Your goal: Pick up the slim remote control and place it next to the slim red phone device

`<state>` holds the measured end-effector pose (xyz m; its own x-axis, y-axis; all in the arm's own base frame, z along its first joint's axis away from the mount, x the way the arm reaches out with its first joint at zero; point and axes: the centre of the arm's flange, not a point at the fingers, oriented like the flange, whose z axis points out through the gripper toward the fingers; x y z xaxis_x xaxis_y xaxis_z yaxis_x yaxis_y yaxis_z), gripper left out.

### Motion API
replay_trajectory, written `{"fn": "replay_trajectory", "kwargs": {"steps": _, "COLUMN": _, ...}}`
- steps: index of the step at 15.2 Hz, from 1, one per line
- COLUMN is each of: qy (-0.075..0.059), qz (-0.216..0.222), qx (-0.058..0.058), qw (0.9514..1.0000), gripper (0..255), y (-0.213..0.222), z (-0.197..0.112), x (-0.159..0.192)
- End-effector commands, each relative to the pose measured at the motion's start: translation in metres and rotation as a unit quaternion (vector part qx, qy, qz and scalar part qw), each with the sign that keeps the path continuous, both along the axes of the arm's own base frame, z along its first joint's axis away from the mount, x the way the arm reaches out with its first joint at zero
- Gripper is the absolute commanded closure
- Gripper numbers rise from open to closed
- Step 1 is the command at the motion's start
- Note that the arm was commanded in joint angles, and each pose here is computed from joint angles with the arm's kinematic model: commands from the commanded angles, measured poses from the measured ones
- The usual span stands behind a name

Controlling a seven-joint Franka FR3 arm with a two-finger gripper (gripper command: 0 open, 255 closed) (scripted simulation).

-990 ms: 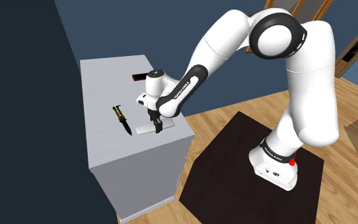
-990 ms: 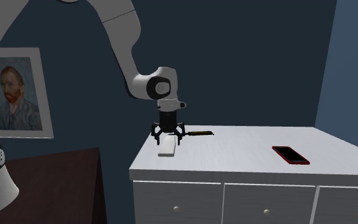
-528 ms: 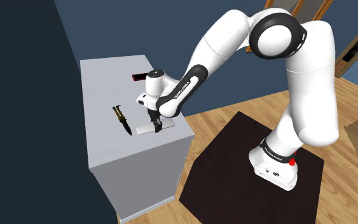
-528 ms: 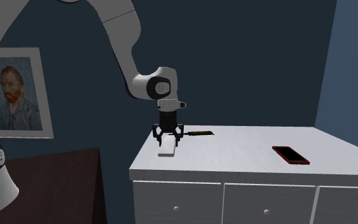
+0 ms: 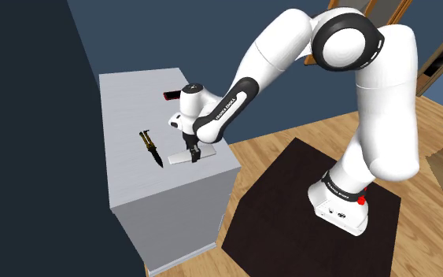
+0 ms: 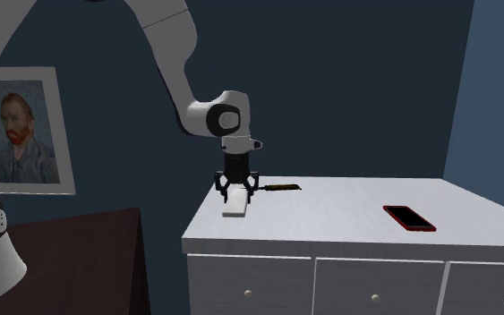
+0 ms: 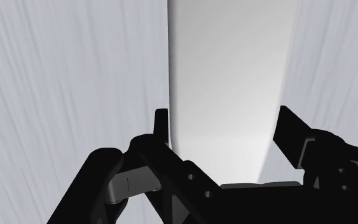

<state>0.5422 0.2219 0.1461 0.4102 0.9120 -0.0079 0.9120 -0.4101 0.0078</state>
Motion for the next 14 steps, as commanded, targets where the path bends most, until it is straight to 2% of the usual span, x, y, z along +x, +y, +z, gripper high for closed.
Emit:
{"fn": "replay_trajectory", "kwargs": {"steps": 1, "qy": 0.0, "qz": 0.0, "qx": 0.0, "qw": 1.0, "gripper": 255, "y": 0.0, "z": 0.011, "x": -0.001}}
{"fn": "replay_trajectory", "kwargs": {"steps": 14, "qy": 0.0, "qz": 0.0, "qx": 0.0, "qw": 1.0, "gripper": 255, "y": 0.0, "z": 0.075, "x": -0.001}}
